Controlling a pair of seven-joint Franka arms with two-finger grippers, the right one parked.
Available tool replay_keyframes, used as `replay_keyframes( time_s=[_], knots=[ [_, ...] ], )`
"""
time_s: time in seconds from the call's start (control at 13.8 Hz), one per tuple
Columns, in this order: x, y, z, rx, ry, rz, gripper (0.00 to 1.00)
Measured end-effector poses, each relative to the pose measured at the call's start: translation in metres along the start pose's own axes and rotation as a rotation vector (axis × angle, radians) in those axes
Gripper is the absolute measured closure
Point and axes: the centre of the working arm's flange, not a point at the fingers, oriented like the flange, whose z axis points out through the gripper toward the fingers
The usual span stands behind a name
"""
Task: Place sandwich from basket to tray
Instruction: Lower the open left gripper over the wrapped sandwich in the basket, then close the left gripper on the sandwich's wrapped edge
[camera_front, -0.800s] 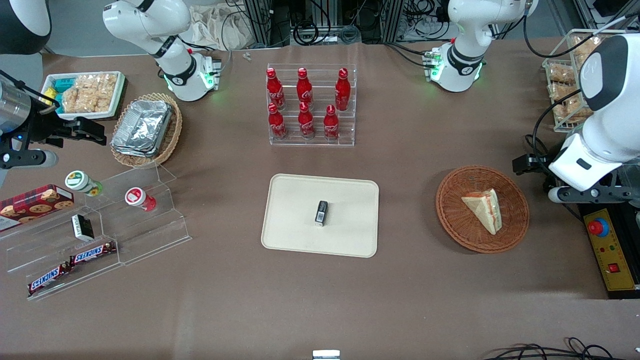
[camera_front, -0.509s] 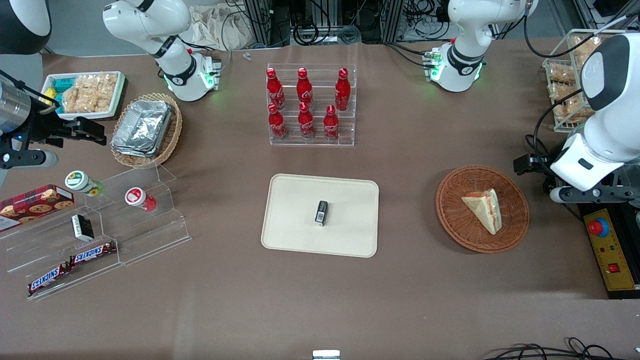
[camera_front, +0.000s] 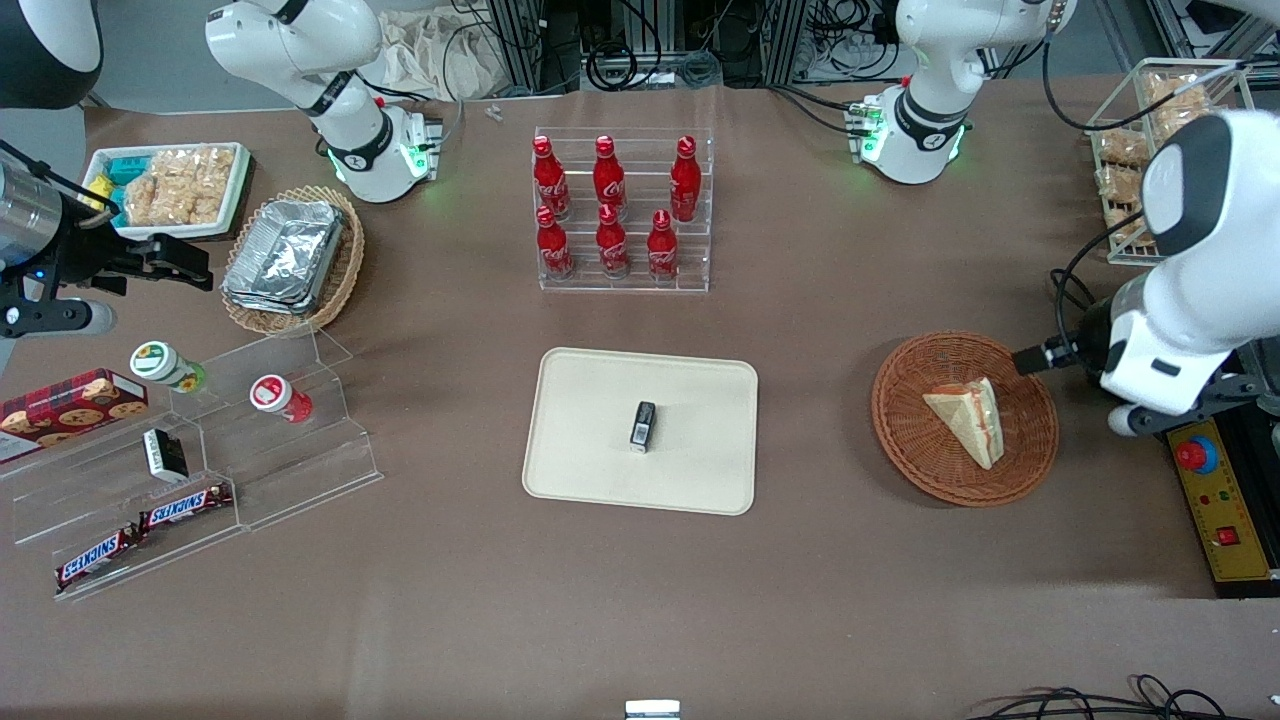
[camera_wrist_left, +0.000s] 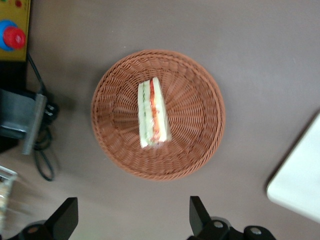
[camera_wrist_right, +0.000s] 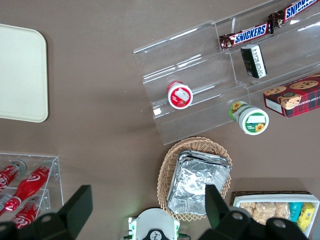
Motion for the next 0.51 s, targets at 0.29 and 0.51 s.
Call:
replay_keyframes(
  time_s=[0.29, 0.51],
  knots=[
    [0.013, 0.014, 0.076, -0.052, 0.06, -0.142, 0.0],
    [0.006, 0.016, 0.127, -0.09, 0.103, -0.155, 0.0]
  ],
)
